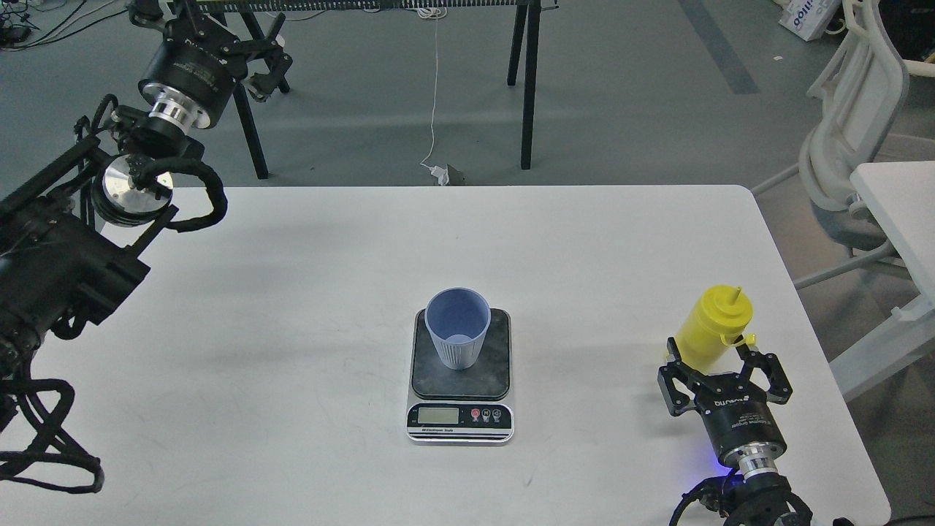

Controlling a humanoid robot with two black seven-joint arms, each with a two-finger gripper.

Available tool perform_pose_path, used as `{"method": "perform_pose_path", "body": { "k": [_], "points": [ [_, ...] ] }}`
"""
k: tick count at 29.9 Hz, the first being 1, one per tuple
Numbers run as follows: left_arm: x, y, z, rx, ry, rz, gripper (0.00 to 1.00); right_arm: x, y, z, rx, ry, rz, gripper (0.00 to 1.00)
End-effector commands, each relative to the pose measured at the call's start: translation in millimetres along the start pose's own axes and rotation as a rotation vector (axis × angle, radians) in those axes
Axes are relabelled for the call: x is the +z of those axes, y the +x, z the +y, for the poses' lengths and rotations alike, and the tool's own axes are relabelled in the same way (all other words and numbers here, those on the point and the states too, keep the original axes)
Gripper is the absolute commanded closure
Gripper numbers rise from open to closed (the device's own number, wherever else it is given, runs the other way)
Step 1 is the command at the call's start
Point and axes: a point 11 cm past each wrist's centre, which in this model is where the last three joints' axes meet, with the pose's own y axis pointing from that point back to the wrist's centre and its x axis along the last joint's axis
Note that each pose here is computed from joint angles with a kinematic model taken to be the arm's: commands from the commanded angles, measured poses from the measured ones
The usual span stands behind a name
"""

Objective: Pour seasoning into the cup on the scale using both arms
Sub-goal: 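Grasp the yellow bottle with the right gripper and lift it, then carry the yellow bottle over the blue cup and tip it upside down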

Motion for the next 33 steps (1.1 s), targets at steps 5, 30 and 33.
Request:
{"method": "perform_pose_path", "body": {
  "k": [5, 30, 33],
  "points": [
    [0.9, 0.6, 0.3, 0.001, -0.002, -0.001, 0.00, -5.5, -17.0, -20.8, -0.051, 0.016, 0.016, 0.36],
    [10.9, 6.0, 3.0, 0.024, -0.018, -0.022, 0.00, -45.7, -230.0, -113.6, -0.599, -0.227, 0.889, 0.67],
    [11.1, 8.2, 5.0, 0.025, -0.018, -0.022, 0.00, -32.5, -246.4, -126.0, -0.603, -0.260, 1.074, 0.67]
  ]
}}
